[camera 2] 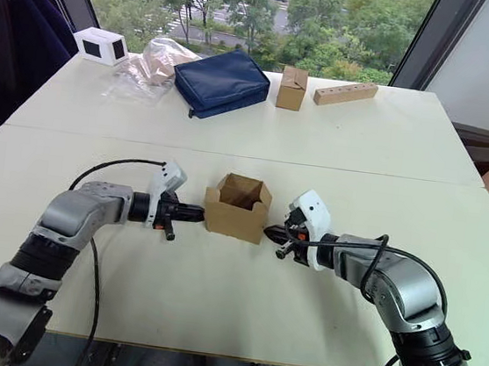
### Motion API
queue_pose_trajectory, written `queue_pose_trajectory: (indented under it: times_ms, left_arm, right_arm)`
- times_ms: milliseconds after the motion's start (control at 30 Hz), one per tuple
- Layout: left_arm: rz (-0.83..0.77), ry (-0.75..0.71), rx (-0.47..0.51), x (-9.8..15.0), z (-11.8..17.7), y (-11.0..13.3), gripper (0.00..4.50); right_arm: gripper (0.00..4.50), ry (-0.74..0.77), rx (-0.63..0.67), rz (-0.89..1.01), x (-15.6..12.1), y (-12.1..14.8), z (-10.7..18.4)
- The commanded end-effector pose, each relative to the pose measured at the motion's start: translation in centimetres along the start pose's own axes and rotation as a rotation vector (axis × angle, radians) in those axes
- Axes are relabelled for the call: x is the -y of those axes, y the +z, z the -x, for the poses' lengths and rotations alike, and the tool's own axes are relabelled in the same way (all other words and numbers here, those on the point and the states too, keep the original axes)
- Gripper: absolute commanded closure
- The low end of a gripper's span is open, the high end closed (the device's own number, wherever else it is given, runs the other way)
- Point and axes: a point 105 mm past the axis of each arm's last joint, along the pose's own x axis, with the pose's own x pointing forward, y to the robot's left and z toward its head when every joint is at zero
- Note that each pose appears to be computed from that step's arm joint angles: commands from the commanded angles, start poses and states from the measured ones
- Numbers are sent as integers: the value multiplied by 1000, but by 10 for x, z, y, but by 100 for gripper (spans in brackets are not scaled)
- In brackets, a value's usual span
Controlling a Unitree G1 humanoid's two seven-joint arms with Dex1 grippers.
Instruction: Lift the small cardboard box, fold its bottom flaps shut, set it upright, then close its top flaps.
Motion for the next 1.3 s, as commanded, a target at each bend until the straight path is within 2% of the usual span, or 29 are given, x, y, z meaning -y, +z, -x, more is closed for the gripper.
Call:
queue_pose_trajectory:
  times_ms: [33, 267, 600, 767, 1000, 1133, 1300]
  left_arm:
    - [-19, -92, 28, 20, -4, 12, 443]
    - [-28, -123, -14, 29, 0, 2, 443]
    - [-53, -56, -55, 14, 11, -10, 443]
    - [-48, -49, 41, 10, 26, 12, 443]
    - [-67, -135, 203, 26, 37, 55, 443]
    - [-76, -163, 219, 33, 32, 63, 443]
    - [-71, -149, 184, 29, 21, 55, 443]
  right_arm:
    - [450, 60, 59, 2, -13, 15, 4]
    - [450, 58, 8, 13, -17, 3, 6]
    - [450, -4, -25, 73, -4, -5, 12]
    - [450, -87, 90, 83, 16, 17, 29]
    - [450, -5, 244, 25, 9, 46, 37]
    - [450, 58, 256, 18, 1, 51, 28]
    - [450, 103, 247, 13, -4, 50, 15]
